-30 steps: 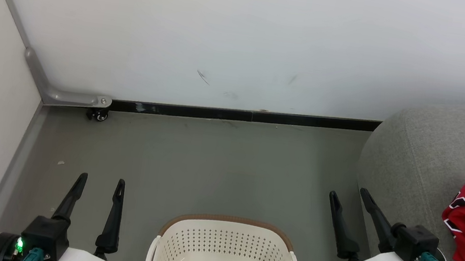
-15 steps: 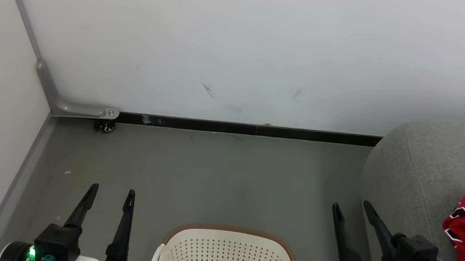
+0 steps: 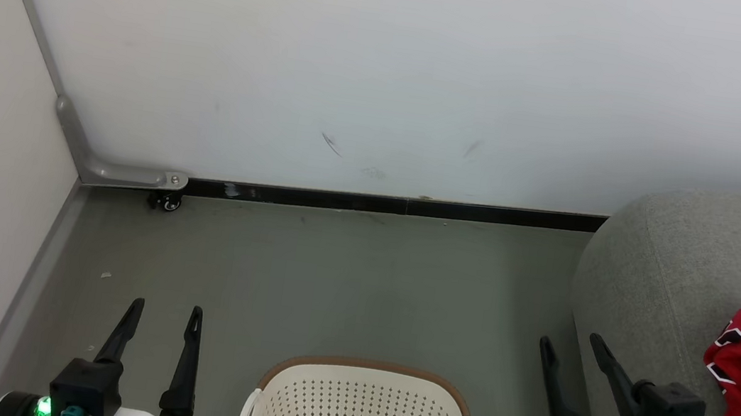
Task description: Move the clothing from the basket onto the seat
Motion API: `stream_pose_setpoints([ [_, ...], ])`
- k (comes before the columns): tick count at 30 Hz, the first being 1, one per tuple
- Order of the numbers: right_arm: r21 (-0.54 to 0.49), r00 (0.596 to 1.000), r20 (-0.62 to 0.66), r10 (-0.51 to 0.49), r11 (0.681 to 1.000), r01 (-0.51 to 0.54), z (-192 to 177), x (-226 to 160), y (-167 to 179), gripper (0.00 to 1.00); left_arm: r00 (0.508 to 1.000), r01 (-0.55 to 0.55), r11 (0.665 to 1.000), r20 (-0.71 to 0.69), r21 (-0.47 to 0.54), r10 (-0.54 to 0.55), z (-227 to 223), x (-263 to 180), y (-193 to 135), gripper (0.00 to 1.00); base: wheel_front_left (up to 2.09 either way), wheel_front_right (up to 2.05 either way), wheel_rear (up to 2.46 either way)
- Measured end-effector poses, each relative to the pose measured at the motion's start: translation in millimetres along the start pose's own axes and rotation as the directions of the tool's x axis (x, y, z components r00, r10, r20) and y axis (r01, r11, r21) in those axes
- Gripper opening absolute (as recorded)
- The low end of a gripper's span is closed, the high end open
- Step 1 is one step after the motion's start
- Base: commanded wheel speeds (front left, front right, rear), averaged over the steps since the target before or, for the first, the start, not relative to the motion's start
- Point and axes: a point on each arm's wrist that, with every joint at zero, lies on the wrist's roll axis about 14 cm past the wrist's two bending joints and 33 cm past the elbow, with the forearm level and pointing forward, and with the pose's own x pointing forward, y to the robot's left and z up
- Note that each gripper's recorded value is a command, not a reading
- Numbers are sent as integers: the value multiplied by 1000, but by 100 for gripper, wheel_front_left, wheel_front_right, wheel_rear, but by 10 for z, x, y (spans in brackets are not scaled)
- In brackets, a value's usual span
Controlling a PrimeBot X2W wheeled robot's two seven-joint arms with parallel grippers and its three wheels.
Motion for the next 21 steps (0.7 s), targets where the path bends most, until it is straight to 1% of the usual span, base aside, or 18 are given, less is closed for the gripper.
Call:
stream_pose_setpoints([
  [9, 22, 1000, -16, 5, 1000, -4, -3, -12, 23, 100, 1000, -16, 1000, -16, 5, 16, -51, -11, 24, 100, 0, 0, 0],
  [14, 27, 999, -35, 30, 999, -29, -40, -29, 111, 100, 1000, -22, 1000, -22, 4, 22, -74, -25, 19, 100, 0, 0, 0],
  [21, 27, 998, -25, 56, 998, -56, 25, 6, 196, 100, 999, -37, 999, -29, 20, 37, -103, -36, 54, 100, 0, 0, 0],
])
